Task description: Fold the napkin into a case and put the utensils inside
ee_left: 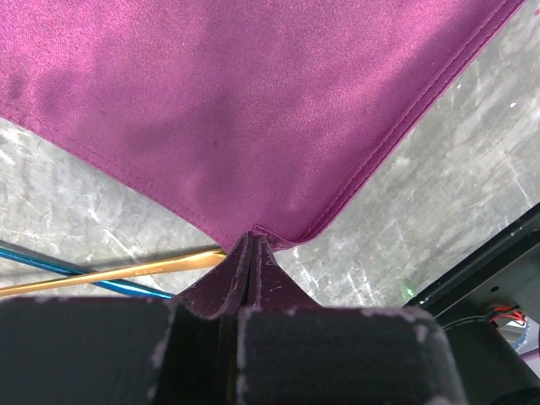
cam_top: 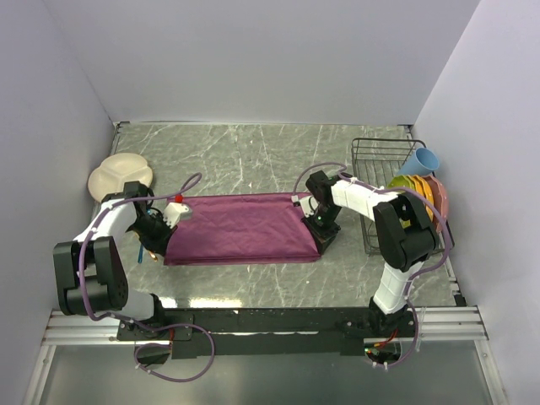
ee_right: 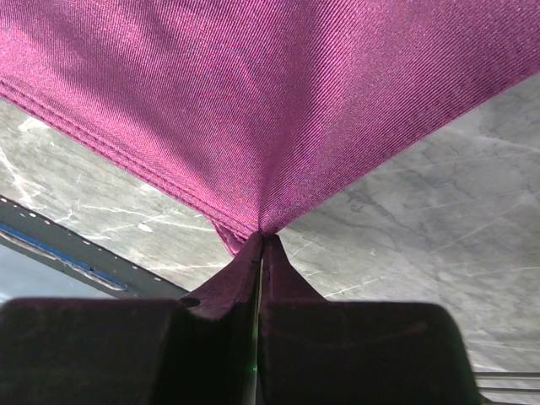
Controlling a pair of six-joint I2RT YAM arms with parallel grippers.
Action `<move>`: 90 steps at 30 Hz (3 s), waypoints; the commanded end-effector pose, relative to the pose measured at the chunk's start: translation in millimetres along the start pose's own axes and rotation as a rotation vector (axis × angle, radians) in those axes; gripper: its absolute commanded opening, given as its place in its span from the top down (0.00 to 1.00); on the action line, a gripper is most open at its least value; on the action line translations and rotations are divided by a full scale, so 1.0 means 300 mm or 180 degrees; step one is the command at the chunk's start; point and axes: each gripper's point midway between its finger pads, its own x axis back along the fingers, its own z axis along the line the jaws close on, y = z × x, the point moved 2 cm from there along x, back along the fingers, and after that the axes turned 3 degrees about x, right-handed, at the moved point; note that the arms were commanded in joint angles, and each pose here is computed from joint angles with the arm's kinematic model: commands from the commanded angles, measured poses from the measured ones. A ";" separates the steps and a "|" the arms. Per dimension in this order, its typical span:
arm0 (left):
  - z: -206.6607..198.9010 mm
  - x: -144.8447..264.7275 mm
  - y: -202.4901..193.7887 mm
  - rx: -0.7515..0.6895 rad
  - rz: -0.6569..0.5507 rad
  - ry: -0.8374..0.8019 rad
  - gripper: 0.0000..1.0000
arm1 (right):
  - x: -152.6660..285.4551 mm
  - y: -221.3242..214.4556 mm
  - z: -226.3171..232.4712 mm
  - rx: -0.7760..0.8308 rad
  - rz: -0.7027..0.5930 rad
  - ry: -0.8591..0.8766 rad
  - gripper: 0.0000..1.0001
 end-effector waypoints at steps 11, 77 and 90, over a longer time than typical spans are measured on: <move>0.009 0.007 -0.011 -0.0141 0.0042 0.0056 0.99 | 0.030 -0.004 0.048 0.0054 -0.0083 0.0040 1.00; -0.083 -0.168 0.963 0.2182 -0.1888 -0.2612 0.01 | 0.124 0.886 0.225 -0.1130 -0.1935 0.2711 0.00; 0.012 -0.247 0.833 0.2402 -0.1711 -0.2577 0.01 | -0.076 0.814 0.059 -0.1861 -0.1676 0.2426 0.00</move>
